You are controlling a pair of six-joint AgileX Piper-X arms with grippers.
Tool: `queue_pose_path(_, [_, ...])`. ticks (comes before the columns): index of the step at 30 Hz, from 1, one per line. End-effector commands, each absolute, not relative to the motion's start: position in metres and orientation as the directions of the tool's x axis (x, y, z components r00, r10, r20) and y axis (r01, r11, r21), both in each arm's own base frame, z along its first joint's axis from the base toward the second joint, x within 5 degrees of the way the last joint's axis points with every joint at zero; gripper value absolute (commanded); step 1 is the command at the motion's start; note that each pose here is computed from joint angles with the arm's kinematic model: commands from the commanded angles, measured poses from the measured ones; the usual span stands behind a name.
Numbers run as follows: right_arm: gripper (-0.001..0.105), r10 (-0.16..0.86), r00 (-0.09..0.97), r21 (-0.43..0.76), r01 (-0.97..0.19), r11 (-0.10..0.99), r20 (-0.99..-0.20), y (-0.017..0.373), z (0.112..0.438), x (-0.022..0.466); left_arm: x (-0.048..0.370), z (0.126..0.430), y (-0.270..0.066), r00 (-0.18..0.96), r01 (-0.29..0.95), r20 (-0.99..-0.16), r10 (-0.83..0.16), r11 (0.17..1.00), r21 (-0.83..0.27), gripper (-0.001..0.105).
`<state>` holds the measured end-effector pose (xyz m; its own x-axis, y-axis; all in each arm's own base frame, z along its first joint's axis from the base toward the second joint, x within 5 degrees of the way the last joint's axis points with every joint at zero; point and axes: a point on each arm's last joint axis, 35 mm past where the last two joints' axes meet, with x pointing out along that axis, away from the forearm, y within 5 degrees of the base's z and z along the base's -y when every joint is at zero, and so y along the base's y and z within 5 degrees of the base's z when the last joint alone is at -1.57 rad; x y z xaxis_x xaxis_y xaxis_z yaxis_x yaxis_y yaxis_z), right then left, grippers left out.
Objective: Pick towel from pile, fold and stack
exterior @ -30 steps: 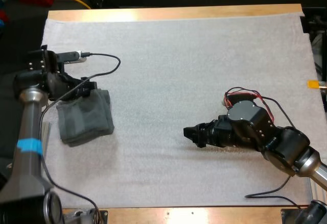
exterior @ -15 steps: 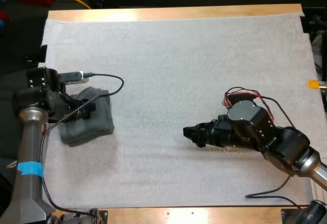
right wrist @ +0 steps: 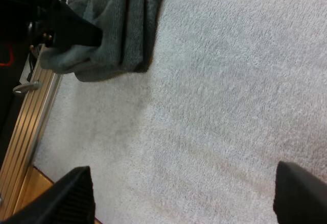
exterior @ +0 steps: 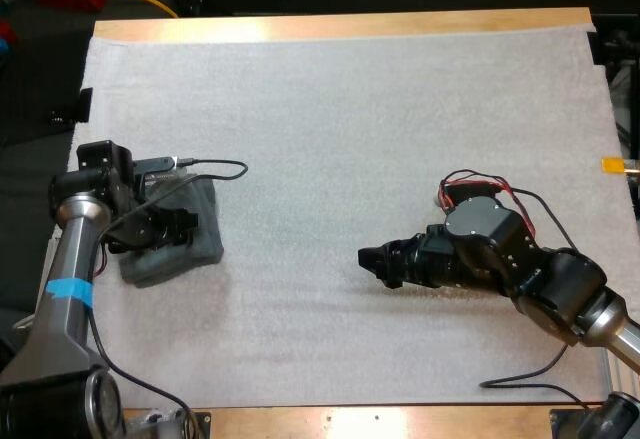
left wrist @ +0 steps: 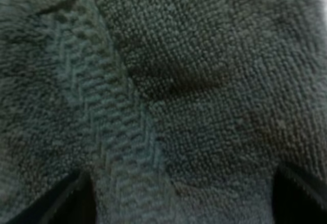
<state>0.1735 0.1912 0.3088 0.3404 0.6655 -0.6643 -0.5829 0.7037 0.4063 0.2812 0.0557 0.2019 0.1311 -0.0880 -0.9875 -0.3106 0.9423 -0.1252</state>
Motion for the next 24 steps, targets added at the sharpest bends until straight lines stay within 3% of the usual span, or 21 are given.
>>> queue_pose_path(1, [0.07, 0.676, 0.338, 0.405, -0.598, 0.691, -0.654, 0.191, 0.31, 0.173, 0.282, 0.199, 0.055, 0.118, -0.317, -0.989, -0.085, 0.941, -0.119, 0.07])
queue_pose_path(9, [0.07, 0.676, 0.338, 0.405, -0.598, 0.691, -0.654, 0.191, 0.31, 0.173, 0.284, 0.194, 0.055, 0.109, -0.317, -0.99, -0.094, 0.94, -0.124, 0.07])
queue_pose_path(12, [0.07, 0.676, 0.338, 0.405, -0.598, 0.691, -0.654, 0.191, 0.31, 0.173, 0.285, 0.198, 0.052, 0.123, -0.306, -0.978, -0.168, 0.931, -0.198, 0.07])
queue_pose_path(16, [0.07, 0.676, 0.338, 0.405, -0.598, 0.691, -0.654, 0.191, 0.31, 0.173, 0.286, 0.218, 0.05, 0.166, -0.268, -0.957, -0.236, 0.923, -0.274, 0.07])
queue_pose_path(24, [0.07, 0.679, 0.34, 0.406, -0.6, 0.69, -0.651, 0.191, 0.311, 0.173, 0.275, 0.28, 0.046, 0.362, -0.195, -0.899, -0.246, 0.923, -0.331, 0.07])
